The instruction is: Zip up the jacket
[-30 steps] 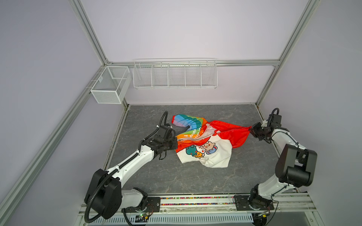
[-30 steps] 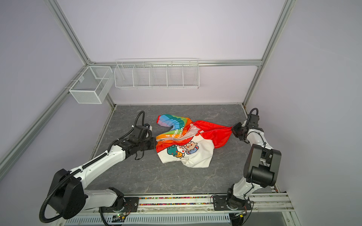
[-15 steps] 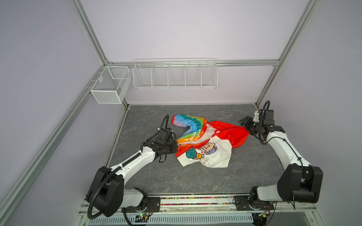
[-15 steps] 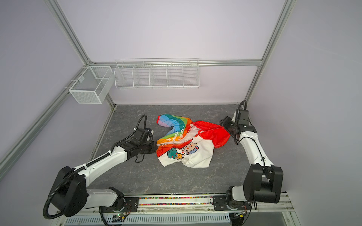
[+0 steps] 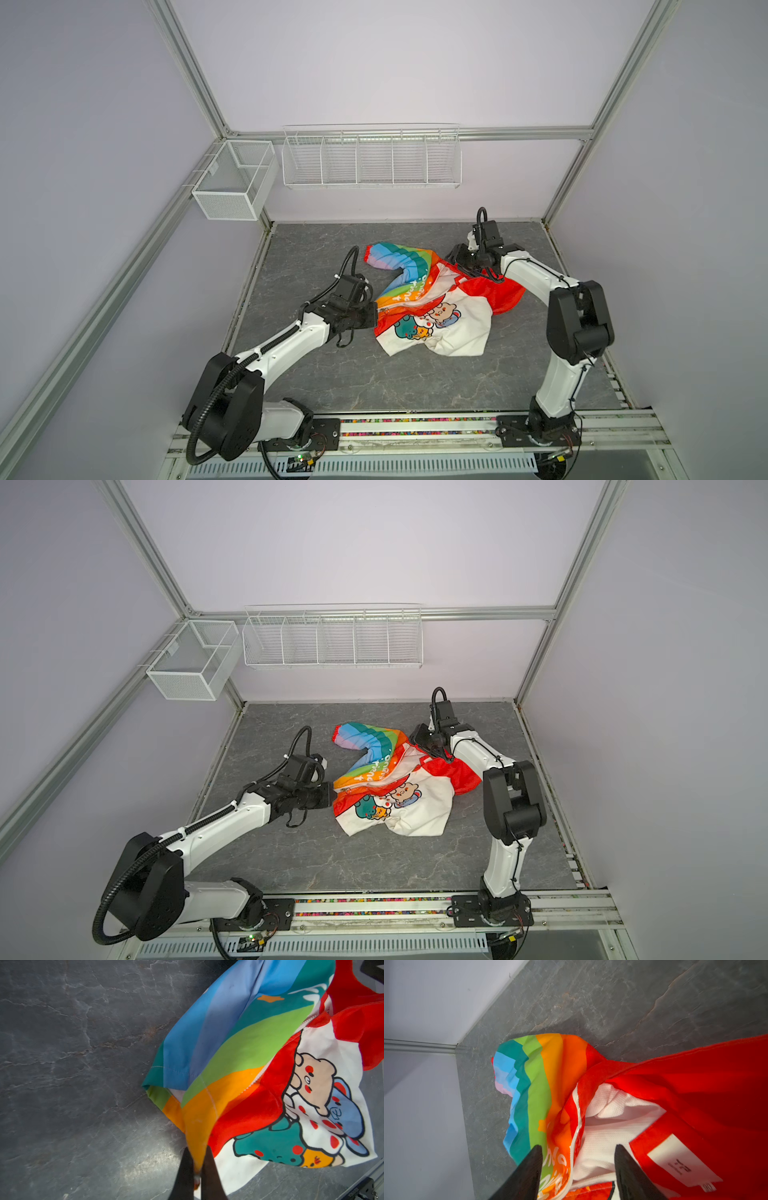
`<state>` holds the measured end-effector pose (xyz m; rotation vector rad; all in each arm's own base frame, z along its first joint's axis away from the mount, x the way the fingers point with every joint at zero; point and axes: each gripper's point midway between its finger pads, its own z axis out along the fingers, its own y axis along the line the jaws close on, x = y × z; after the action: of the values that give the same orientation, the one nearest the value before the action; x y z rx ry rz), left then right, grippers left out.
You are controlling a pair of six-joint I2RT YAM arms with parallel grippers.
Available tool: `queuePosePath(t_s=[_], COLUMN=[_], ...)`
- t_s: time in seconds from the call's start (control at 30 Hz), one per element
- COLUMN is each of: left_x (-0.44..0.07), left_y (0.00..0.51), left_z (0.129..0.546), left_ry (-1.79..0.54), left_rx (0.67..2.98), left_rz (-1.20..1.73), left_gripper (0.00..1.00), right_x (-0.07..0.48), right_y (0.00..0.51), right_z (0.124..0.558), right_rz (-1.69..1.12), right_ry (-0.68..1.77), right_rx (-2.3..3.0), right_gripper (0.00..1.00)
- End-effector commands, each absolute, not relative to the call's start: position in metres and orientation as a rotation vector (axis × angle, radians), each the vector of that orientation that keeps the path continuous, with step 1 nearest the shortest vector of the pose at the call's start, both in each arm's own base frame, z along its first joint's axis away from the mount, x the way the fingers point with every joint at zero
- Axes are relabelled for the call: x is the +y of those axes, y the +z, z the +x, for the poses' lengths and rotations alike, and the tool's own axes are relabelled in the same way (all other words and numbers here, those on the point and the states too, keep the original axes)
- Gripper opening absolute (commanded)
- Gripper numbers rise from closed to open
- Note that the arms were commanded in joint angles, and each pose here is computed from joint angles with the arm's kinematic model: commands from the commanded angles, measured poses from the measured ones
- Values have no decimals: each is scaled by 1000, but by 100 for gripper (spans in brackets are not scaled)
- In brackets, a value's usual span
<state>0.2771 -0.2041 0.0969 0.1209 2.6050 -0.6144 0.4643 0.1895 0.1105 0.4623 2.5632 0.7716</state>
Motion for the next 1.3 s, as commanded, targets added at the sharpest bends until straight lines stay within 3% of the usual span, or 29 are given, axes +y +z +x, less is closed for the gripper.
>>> queuePosePath(t_s=[0.0, 0.23, 0.37, 0.57, 0.7, 0.97, 1.27], left_x=[-205, -210, -211, -210, -209, -206, -202], left_y=[102, 102, 102, 106, 107, 110, 125], left_z=[278, 277, 277, 275, 275, 273, 264], left_ry=[-647, -680, -687, -693, -691, -681, -697], left_rx=[2584, 2583, 2585, 2577, 2574, 2568, 2552], left_rz=[119, 122, 124, 125, 124, 118, 126], left_gripper=[0, 0, 0, 0, 0, 0, 0], right_x=[199, 205, 209, 211, 209, 208, 157], right_y=[111, 89, 82, 83, 92, 140, 138], right_z=[479, 489, 493, 498, 499, 493, 494], right_rz=[500, 530, 527, 492, 477, 366, 442], right_ry=[817, 835, 851, 869, 888, 971, 986], right_rx=[2540, 2568, 2578, 2579, 2566, 2489, 2443], right_gripper=[58, 53, 45, 26, 8, 7, 7])
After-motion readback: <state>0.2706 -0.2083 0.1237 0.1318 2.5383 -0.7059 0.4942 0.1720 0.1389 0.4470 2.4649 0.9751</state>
